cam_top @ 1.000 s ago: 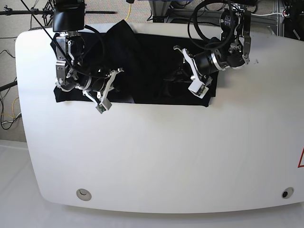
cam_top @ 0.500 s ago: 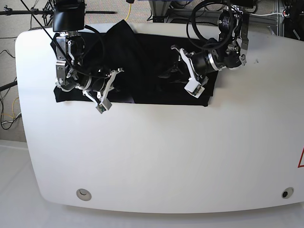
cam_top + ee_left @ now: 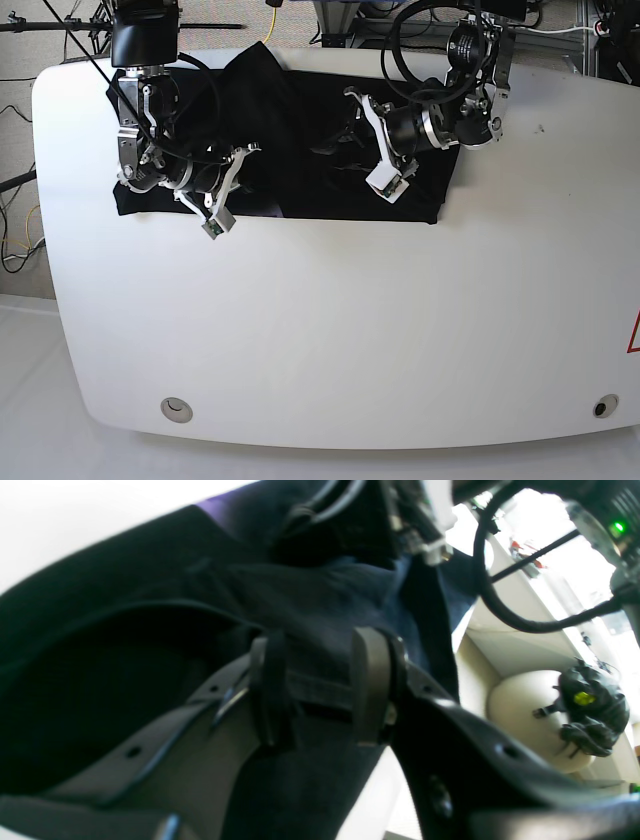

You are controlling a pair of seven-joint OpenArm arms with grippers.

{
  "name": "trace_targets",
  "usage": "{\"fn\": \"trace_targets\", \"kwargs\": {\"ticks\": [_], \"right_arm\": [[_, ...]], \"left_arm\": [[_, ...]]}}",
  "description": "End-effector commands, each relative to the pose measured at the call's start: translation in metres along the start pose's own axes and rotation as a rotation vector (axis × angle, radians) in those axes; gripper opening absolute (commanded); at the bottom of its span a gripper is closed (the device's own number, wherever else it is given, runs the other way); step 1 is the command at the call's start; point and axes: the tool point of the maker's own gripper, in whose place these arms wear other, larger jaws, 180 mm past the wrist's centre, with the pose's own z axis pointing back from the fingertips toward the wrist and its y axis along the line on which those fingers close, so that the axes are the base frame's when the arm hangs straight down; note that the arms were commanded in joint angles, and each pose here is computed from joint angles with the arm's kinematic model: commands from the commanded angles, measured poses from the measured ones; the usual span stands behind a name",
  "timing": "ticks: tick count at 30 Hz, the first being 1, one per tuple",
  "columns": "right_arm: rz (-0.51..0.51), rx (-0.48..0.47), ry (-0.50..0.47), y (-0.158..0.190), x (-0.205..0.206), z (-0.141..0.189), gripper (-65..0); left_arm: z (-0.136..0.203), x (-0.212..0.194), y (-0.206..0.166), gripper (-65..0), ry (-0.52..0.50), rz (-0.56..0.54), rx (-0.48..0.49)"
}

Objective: Fold the T-shirt properly
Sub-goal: 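Lower the folded end onto the shirt with the left gripper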

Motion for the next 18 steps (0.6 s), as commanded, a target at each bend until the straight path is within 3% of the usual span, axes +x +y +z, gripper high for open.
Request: {"fn": "trace_targets", "kwargs": {"ticks": [1, 12, 18], "right_arm": [[0.014, -0.028, 0.005, -0.007, 0.003, 0.004, -65.0], [0.018, -0.017, -0.001, -0.004, 0.004, 0.003, -65.0], [0.016, -0.012, -0.015, -0.002, 0.007, 0.004, -65.0]], "left_arm": [[0.002, 0.014, -0.001, -46.0, -0.04, -0.023, -0.01], [0.017, 0.027, 0.013, -39.0, -0.004, -0.127, 0.049], [0.022, 0.02, 0.024, -42.2, 0.055, -0.169, 0.089]]}}
